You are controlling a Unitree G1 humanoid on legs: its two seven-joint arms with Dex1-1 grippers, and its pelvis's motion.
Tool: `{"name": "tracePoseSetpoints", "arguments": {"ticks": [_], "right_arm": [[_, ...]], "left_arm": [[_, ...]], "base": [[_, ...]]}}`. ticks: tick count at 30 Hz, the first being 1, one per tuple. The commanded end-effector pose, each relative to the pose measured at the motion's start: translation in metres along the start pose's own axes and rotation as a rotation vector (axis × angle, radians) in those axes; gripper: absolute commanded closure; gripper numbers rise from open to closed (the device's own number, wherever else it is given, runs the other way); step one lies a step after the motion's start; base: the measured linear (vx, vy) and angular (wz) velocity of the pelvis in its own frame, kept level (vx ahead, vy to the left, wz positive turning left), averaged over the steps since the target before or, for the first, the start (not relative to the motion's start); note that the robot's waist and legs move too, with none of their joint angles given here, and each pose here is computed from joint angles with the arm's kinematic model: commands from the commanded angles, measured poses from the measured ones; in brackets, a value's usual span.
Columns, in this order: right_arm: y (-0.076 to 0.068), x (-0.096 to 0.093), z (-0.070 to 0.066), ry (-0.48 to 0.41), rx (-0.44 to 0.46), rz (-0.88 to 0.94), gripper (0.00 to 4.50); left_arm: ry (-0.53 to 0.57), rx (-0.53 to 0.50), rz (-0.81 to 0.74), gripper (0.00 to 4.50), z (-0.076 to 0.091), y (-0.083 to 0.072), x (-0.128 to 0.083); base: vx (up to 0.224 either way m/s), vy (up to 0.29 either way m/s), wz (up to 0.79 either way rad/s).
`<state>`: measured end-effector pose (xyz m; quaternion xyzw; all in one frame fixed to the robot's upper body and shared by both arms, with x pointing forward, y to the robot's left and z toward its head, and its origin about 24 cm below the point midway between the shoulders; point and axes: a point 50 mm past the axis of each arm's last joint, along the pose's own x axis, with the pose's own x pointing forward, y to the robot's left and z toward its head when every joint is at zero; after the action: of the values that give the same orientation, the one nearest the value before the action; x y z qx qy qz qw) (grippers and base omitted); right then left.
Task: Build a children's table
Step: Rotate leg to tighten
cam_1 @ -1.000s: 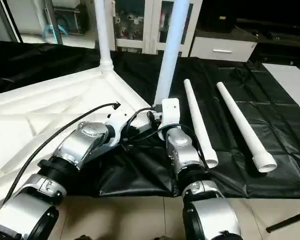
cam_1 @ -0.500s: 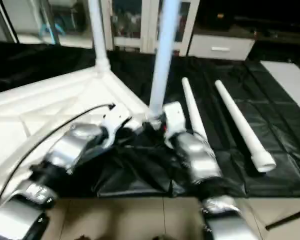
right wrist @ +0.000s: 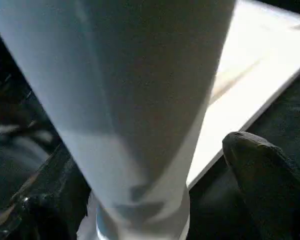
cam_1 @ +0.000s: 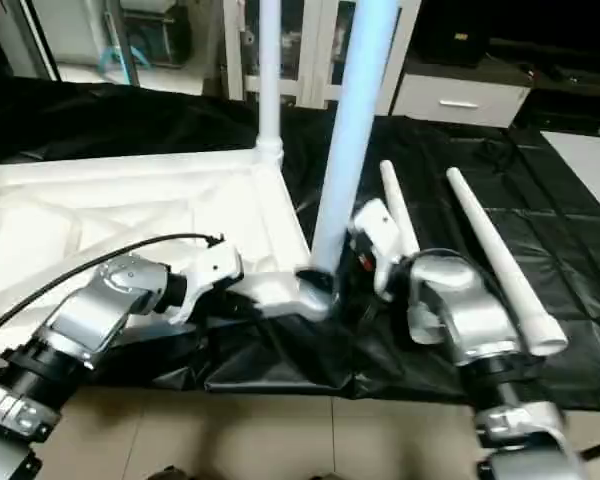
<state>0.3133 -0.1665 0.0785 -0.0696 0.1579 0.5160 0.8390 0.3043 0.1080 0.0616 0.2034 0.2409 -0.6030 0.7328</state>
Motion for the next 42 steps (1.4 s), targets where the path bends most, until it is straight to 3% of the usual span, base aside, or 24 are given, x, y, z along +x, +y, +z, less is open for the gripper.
{"name": "tracePoseSetpoints", "arguments": {"ticks": [1,11,19,21,24,27,37,42], "right_arm": [[0.002,0.001,-0.002,0.039,-0.016,0.055,0.33],[-0.001,0.003,-0.007,0.063,-0.011,0.059,0.33],[-0.004,0.008,-0.012,0.073,-0.001,0.046,0.83],[-0.004,0.009,-0.013,0.076,-0.001,0.047,1.18],[-0.006,0.008,-0.012,0.081,-0.002,0.049,1.26],[-0.007,0.009,-0.011,0.081,-0.004,0.05,1.67],[-0.005,0.013,-0.015,0.082,0.007,0.056,1.88],[-0.011,0.028,-0.024,0.052,0.108,-0.141,1.88]], "left_arm": [[0.0,0.034,-0.054,4.5,0.006,-0.004,0.008],[-0.004,0.031,-0.032,4.5,0.006,0.002,0.007],[-0.004,0.035,-0.025,4.5,0.005,0.005,0.006],[-0.005,0.034,-0.025,4.5,0.005,0.005,0.006],[-0.003,0.032,-0.022,4.5,0.006,0.006,0.006],[-0.002,0.033,-0.02,4.5,0.006,0.007,0.005],[-0.002,0.024,-0.021,4.5,0.004,0.007,0.005],[-0.065,-0.022,0.089,4.5,0.013,0.016,0.011]], "base": [[0.0,0.0,0.0],[0.0,0.0,0.0],[0.0,0.0,0.0],[0.0,0.0,0.0],[0.0,0.0,0.0],[0.0,0.0,0.0],[0.0,0.0,0.0],[0.0,0.0,0.0]]}}
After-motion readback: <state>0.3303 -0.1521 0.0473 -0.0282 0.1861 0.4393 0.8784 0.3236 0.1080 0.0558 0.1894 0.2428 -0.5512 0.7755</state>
